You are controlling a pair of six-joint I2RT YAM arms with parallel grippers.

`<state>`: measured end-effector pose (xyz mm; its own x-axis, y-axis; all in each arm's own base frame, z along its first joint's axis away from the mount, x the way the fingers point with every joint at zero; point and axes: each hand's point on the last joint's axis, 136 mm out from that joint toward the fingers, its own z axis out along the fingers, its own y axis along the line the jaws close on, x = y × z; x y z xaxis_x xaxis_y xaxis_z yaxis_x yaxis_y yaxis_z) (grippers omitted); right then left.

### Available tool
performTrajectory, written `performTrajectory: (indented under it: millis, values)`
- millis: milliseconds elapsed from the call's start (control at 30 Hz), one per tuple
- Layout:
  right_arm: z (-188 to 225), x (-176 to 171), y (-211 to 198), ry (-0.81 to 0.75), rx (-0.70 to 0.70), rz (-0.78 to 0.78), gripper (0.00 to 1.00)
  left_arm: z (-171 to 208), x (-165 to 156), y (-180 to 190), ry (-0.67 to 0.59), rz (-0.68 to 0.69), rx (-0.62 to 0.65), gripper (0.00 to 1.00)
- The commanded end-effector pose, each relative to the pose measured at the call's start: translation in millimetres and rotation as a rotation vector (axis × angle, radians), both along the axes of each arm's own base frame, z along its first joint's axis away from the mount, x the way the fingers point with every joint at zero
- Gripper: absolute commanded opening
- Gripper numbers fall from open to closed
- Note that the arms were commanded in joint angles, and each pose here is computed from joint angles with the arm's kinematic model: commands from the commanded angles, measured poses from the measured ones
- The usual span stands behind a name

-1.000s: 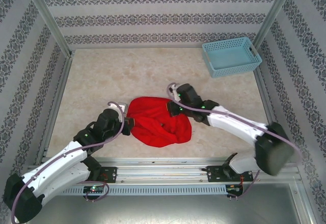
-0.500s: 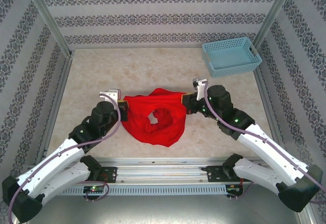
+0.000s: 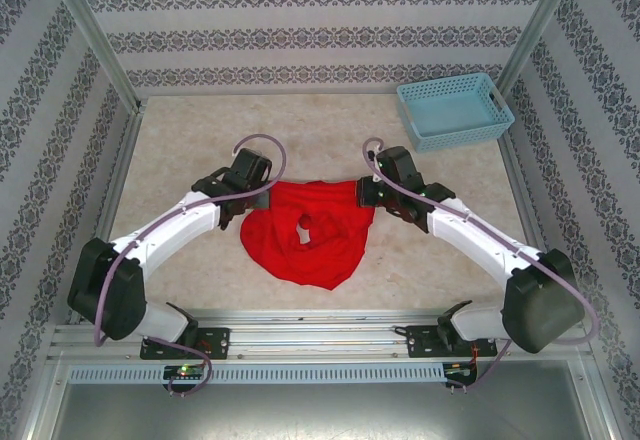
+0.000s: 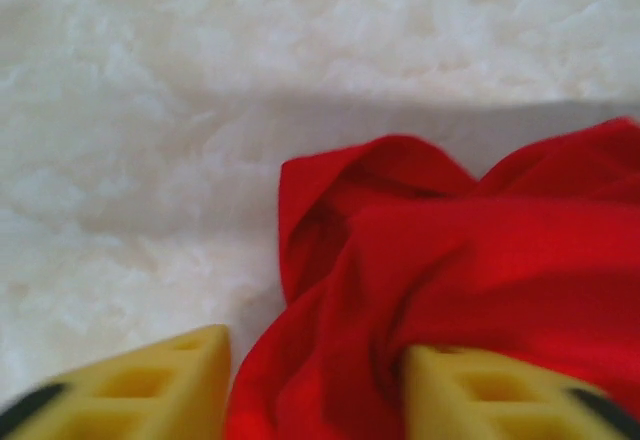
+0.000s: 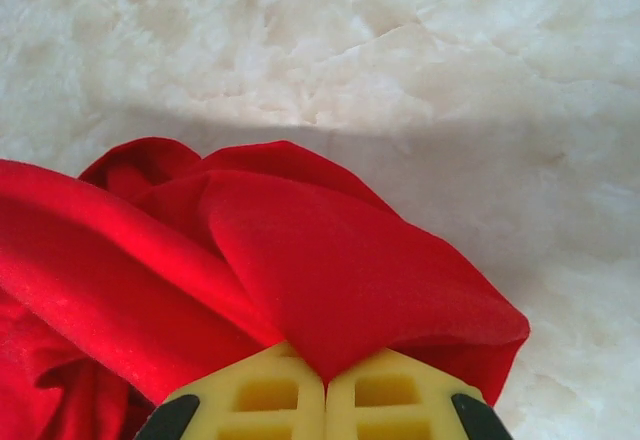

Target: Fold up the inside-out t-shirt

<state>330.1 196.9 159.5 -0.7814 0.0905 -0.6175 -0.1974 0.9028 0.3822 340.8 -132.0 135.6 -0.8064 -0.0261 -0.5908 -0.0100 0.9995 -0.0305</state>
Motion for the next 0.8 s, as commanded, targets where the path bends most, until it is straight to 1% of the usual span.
performTrajectory:
  millis: [0, 67, 133, 200, 233, 300, 433, 533, 633, 767]
  values:
    - [44.0, 4.1, 15.3, -0.082, 0.135, 0.010, 0.00, 20.7, -29.1, -9.1, -0.003, -0.006, -0.005, 0.61]
    - [59.0, -3.4, 26.3, -0.107, 0.198, 0.032, 0.00, 33.1, -42.6, -42.1, -0.077, -0.097, -0.126, 0.67]
    - [75.6, -12.3, 39.1, -0.140, 0.274, 0.048, 0.00, 40.7, -57.5, -76.5, -0.132, -0.192, -0.313, 0.69]
    - [87.5, -18.6, 50.8, -0.163, 0.333, 0.043, 0.00, 45.2, -68.5, -100.8, -0.175, -0.266, -0.459, 0.71]
    - [92.3, -21.5, 57.2, -0.174, 0.351, 0.039, 0.00, 47.3, -73.9, -111.2, -0.195, -0.304, -0.517, 0.72]
    - [98.3, -24.2, 66.7, -0.187, 0.364, 0.023, 0.00, 53.8, -82.0, -128.6, -0.236, -0.369, -0.594, 0.75]
    - [105.6, -26.4, 82.7, -0.199, 0.405, 0.003, 0.00, 61.2, -93.7, -153.9, -0.262, -0.466, -0.692, 0.82]
    - [107.0, -27.8, 90.6, -0.200, 0.419, 0.000, 0.00, 61.1, -96.1, -163.7, -0.270, -0.495, -0.753, 0.86]
    - [104.3, -28.9, 93.6, -0.200, 0.419, -0.009, 0.00, 55.9, -94.7, -169.7, -0.265, -0.507, -0.764, 0.87]
    - [97.4, -33.2, 99.2, -0.182, 0.426, -0.007, 0.00, 52.4, -85.9, -173.4, -0.271, -0.484, -0.760, 0.88]
